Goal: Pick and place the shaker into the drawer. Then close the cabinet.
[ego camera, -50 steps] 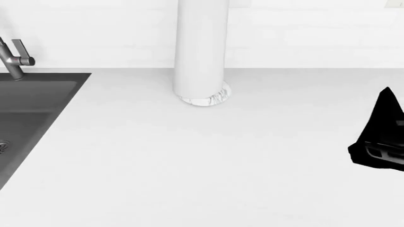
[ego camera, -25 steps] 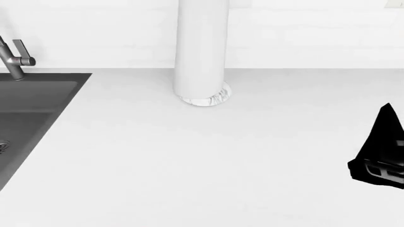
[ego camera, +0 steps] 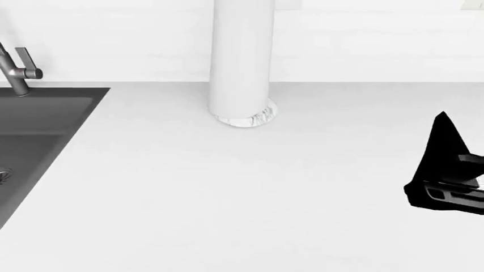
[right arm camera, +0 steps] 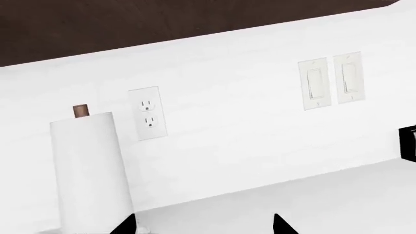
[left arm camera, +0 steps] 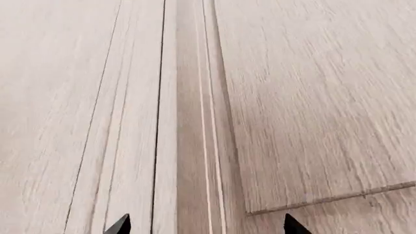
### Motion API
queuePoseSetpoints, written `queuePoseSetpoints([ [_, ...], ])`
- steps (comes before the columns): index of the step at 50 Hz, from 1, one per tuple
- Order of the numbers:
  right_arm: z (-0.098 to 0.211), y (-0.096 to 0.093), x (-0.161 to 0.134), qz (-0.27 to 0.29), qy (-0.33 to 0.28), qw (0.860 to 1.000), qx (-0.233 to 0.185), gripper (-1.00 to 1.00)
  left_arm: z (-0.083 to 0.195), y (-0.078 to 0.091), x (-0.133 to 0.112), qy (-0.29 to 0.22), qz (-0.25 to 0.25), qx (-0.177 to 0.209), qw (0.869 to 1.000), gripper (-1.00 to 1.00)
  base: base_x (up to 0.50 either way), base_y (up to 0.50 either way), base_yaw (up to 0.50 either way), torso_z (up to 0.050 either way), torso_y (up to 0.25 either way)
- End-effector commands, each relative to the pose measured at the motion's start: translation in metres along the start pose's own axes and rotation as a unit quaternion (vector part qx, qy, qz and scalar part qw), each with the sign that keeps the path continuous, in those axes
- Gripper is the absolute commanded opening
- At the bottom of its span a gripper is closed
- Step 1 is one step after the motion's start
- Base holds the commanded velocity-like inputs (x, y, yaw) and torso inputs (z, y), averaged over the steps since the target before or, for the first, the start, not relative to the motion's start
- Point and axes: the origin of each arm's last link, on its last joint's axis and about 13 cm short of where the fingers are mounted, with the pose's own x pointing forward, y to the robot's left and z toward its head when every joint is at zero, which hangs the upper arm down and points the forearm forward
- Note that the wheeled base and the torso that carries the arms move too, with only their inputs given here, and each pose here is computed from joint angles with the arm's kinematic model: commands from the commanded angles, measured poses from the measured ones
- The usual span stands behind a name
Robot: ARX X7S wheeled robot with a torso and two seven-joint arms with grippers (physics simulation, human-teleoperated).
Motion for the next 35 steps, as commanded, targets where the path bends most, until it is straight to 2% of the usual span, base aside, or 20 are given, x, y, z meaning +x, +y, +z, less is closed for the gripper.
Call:
queuePoseSetpoints([
  [1, 0.016, 0.006, 0.012, 0.044, 0.011, 0.999, -0.015, 1.00, -0.044, 0.076, -0.113, 0.136, 0.148, 0.059, 0.978, 1.00, 0.00, 0.00, 0.00, 0.000, 0.000],
  [7, 0.017, 0.016, 0.018, 0.062, 0.016, 0.998, -0.022, 1.00, -0.057, 0.096, -0.149, 0.179, 0.201, 0.052, 0.962, 1.00, 0.00, 0.00, 0.00, 0.000, 0.000],
  [13, 0.016, 0.023, 0.023, 0.080, 0.025, 0.996, -0.032, 1.00, -0.067, 0.108, -0.176, 0.200, 0.241, 0.074, 0.947, 1.00, 0.00, 0.00, 0.00, 0.000, 0.000],
  [15, 0.016, 0.027, 0.026, 0.091, 0.032, 0.995, -0.040, 1.00, -0.070, 0.112, -0.183, 0.206, 0.258, 0.082, 0.940, 1.00, 0.00, 0.00, 0.00, 0.000, 0.000],
  [19, 0.014, 0.036, 0.038, 0.111, 0.057, 0.988, -0.091, 1.00, -0.077, 0.119, -0.198, 0.220, 0.280, 0.093, 0.930, 1.00, 0.00, 0.00, 0.00, 0.000, 0.000],
  [23, 0.016, 0.054, 0.056, 0.153, 0.065, 0.967, -0.195, 1.00, -0.085, 0.125, -0.214, 0.235, 0.296, 0.105, 0.920, 1.00, 0.00, 0.00, 0.00, 0.000, 0.000],
  [29, 0.020, 0.083, 0.080, 0.212, 0.058, 0.928, -0.302, 1.00, -0.093, 0.132, -0.229, 0.249, 0.311, 0.108, 0.911, 1.00, 0.00, 0.00, 0.00, 0.000, 0.000],
  [31, 0.021, 0.091, 0.086, 0.224, 0.055, 0.916, -0.327, 1.00, -0.096, 0.133, -0.231, 0.251, 0.315, 0.108, 0.909, 1.00, 0.00, 0.00, 0.00, 0.000, 0.000],
  [35, 0.027, 0.109, 0.094, 0.252, 0.049, 0.900, -0.351, 1.00, -0.101, 0.136, -0.237, 0.255, 0.322, 0.106, 0.906, 1.00, 0.00, 0.00, 0.00, 0.000, 0.000],
])
